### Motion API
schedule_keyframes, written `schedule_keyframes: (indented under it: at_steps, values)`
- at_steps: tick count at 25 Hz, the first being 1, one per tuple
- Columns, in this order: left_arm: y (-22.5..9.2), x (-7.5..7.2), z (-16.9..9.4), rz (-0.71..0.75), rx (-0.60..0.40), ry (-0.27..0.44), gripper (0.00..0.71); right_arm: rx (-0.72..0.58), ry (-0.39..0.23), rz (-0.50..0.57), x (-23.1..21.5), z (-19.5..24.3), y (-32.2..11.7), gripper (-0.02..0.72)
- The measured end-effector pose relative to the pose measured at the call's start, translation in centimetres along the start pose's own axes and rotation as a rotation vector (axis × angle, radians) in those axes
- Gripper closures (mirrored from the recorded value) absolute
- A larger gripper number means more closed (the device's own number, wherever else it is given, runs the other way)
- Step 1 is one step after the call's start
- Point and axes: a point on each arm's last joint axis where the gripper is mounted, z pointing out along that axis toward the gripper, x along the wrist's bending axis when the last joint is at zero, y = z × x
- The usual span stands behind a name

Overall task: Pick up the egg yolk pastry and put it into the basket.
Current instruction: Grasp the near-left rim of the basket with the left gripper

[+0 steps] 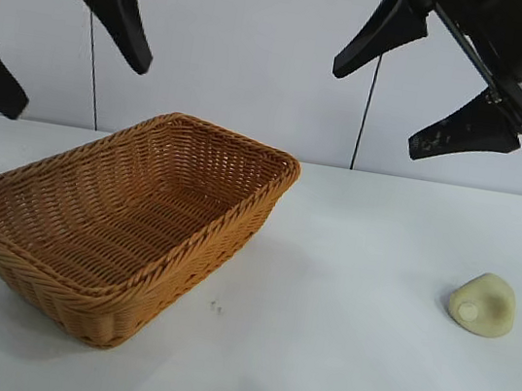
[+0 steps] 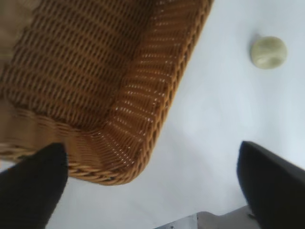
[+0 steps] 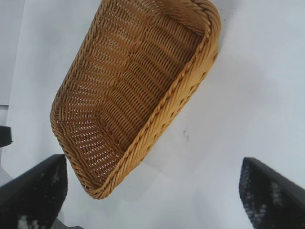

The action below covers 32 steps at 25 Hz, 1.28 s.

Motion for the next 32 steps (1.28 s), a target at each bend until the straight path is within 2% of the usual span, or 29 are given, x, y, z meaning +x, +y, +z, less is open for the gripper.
schedule_keyframes:
  at_steps: [3, 6, 11, 14, 17, 22, 32]
  values:
    - [-1.3, -0.5, -1.1, -0.058, -0.025, 0.033, 0.018, 0.000, 0.000, 0.000, 0.0, 0.0, 0.0, 0.008]
    - [-3.0, -0.4, -1.0, -0.144, -0.033, 0.083, 0.018, 0.000, 0.000, 0.000, 0.0, 0.0, 0.0, 0.008]
    - [-4.5, 1.3, 0.9, -0.356, -0.063, 0.170, 0.018, 0.000, 0.000, 0.000, 0.0, 0.0, 0.0, 0.008]
    - [-4.6, 2.1, 1.5, -0.425, -0.110, 0.192, 0.018, 0.000, 0.000, 0.000, 0.0, 0.0, 0.0, 0.008]
    - [-4.3, 2.3, 1.6, -0.422, -0.149, 0.191, 0.018, 0.000, 0.000, 0.000, 0.0, 0.0, 0.0, 0.008]
    - [-4.0, 2.0, 1.7, -0.449, -0.170, 0.152, 0.018, 0.000, 0.000, 0.000, 0.0, 0.0, 0.0, 0.008]
    - [-4.2, 2.2, 1.9, -0.621, -0.184, 0.147, 0.018, 0.001, 0.000, 0.000, 0.0, 0.0, 0.0, 0.008]
